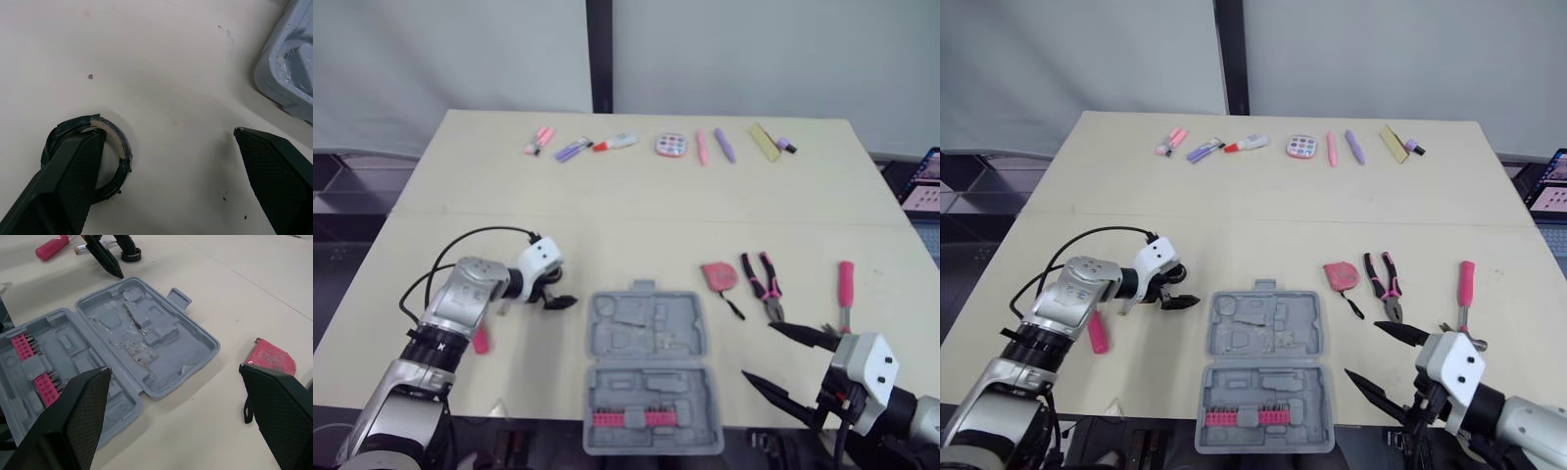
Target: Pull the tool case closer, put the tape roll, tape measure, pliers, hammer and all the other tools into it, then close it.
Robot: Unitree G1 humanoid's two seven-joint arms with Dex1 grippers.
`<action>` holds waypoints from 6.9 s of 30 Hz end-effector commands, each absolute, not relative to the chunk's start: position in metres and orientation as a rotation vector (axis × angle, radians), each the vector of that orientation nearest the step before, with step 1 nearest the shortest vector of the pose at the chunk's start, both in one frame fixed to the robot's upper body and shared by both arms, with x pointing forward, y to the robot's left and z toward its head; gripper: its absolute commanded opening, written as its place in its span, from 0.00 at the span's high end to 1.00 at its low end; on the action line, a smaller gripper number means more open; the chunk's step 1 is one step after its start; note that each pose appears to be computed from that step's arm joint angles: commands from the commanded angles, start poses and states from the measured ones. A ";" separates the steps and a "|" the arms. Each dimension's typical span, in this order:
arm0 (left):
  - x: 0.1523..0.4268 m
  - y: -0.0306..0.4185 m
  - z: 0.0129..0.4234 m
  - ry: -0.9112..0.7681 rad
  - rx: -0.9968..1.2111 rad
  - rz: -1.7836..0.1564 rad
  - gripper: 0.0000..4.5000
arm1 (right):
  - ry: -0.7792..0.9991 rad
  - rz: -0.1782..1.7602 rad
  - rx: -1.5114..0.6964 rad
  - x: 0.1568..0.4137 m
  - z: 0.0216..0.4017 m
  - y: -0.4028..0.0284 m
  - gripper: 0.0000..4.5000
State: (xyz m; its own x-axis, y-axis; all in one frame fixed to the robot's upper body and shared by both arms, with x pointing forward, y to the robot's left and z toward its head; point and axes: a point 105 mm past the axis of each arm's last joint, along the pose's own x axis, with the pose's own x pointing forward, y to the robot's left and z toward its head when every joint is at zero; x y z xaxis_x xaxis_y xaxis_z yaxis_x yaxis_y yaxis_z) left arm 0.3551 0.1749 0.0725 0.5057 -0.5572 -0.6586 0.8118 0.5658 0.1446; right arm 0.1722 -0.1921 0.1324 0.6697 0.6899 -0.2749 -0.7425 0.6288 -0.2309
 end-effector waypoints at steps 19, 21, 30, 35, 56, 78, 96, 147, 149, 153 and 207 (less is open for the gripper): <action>0.355 0.182 0.074 0.614 0.492 -0.831 0.99 | 0.114 0.845 -0.368 0.169 0.148 -0.192 0.00; 0.354 0.184 0.079 0.611 0.488 -0.828 0.99 | 0.107 0.856 -0.369 0.169 0.151 -0.192 0.00; 0.346 0.180 0.129 0.585 0.461 -0.856 0.99 | 0.103 0.893 -0.376 0.172 0.152 -0.192 0.00; 0.330 0.162 0.149 0.631 0.454 -0.894 0.99 | 0.105 0.905 -0.380 0.175 0.151 -0.191 0.00; 0.309 0.092 0.137 0.793 0.275 -0.941 0.99 | 0.130 0.916 -0.410 0.177 0.153 -0.197 0.00; 0.316 0.073 0.104 0.839 0.206 -0.984 0.99 | 0.143 0.891 -0.414 0.173 0.154 -0.200 0.00; 0.319 0.078 0.095 0.869 0.204 -0.957 0.99 | 0.152 0.877 -0.418 0.170 0.155 -0.203 0.00; 0.311 0.129 0.142 0.538 0.130 -1.068 0.31 | 0.134 0.865 -0.420 0.175 0.155 -0.203 0.00; 0.311 0.131 0.142 0.494 0.119 -1.089 0.47 | 0.131 0.864 -0.418 0.175 0.155 -0.202 0.00; 0.306 0.132 0.134 0.379 0.192 -1.174 0.69 | 0.127 0.860 -0.412 0.175 0.154 -0.200 0.00; 0.321 0.106 0.038 0.153 0.489 -1.265 0.69 | 0.120 0.805 -0.410 0.170 0.152 -0.201 0.00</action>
State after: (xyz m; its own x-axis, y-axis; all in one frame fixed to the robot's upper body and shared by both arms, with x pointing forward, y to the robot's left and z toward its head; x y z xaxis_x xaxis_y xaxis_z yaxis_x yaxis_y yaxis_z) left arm 0.3269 0.1036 0.0512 0.3186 -0.8882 -0.3312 0.9318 0.2292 0.2816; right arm 0.1711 -0.2027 0.1411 0.6819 0.6754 -0.2807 -0.7315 0.6281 -0.2655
